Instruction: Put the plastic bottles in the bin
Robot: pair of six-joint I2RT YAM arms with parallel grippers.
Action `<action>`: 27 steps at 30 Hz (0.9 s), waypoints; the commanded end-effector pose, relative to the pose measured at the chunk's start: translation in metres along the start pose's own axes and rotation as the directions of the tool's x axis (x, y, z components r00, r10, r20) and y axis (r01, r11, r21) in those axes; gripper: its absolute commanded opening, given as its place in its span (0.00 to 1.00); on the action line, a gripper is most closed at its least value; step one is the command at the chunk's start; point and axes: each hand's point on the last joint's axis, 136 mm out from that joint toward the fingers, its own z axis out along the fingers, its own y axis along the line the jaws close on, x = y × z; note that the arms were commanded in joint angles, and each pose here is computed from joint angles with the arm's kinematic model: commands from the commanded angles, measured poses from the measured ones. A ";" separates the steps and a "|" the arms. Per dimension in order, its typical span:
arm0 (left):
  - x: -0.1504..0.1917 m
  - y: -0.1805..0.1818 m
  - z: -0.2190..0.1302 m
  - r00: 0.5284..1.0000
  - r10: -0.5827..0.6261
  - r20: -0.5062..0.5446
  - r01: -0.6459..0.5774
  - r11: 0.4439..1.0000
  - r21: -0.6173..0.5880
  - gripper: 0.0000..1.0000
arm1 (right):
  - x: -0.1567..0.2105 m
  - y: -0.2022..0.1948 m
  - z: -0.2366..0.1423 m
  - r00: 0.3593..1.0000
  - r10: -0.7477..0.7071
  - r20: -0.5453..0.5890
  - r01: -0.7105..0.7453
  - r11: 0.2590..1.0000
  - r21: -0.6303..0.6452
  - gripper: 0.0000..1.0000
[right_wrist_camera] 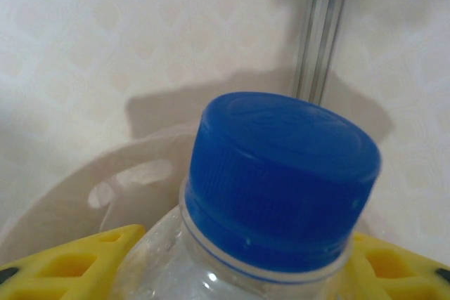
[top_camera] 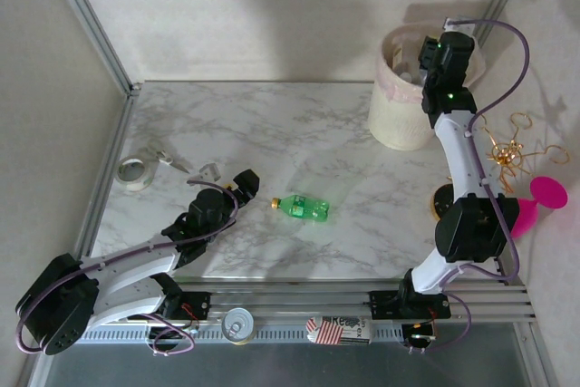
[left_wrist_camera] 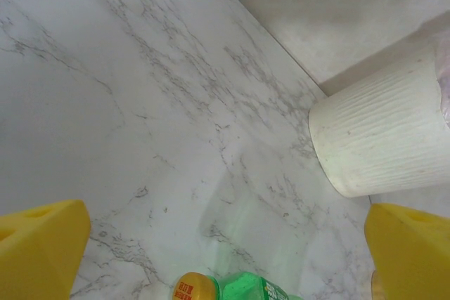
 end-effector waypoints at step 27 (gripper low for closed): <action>-0.029 -0.008 -0.008 0.997 0.003 0.078 -0.004 1.000 0.010 0.99 | -0.099 0.000 -0.086 0.974 0.140 0.175 -0.103 0.973 -0.207 0.99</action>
